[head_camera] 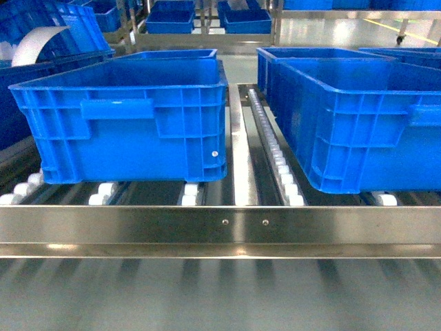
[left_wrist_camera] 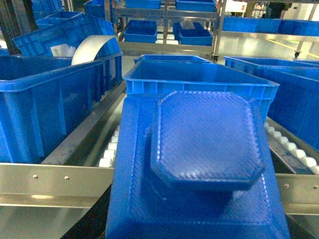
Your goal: Sort blue parts and orange caps into right shelf containers
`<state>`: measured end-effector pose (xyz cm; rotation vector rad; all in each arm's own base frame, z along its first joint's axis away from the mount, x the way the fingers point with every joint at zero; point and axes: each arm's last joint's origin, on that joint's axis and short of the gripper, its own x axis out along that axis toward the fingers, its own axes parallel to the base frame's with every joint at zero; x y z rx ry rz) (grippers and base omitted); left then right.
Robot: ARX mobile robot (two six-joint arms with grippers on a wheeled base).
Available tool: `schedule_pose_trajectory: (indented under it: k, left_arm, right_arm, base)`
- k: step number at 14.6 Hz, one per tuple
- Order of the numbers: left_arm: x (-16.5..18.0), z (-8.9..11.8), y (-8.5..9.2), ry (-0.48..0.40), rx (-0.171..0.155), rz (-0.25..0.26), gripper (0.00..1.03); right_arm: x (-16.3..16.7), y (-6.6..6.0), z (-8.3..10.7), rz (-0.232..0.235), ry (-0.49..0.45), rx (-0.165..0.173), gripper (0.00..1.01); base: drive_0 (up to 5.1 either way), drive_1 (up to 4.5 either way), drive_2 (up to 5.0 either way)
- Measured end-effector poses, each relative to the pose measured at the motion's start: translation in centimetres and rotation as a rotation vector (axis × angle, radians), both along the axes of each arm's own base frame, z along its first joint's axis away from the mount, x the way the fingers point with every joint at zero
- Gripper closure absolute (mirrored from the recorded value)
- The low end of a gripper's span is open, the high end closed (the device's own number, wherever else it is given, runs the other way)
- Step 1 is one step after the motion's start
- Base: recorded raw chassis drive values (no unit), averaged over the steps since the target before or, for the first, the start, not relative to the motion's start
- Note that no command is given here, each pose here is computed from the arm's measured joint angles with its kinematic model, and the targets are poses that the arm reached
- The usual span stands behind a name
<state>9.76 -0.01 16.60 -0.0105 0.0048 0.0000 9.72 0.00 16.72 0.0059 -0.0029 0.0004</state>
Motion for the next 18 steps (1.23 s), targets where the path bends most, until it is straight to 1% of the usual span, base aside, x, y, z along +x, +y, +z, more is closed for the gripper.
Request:
schedule_pose_trajectory:
  k: [12,18]
  left_arm:
    - [0.0,-0.03,0.0,0.003,0.0,-0.001,0.61]
    - [0.0,-0.01,0.0,0.001,0.0,-0.001,0.61]
  right_arm:
    - [0.0,0.0,-0.02,0.0,0.002,0.0,0.58]
    - [0.0,0.0,-0.01,0.0,0.001,0.0,0.58]
  base:
    - [0.0,4.16,-4.1]
    - [0.0,0.0,0.0]
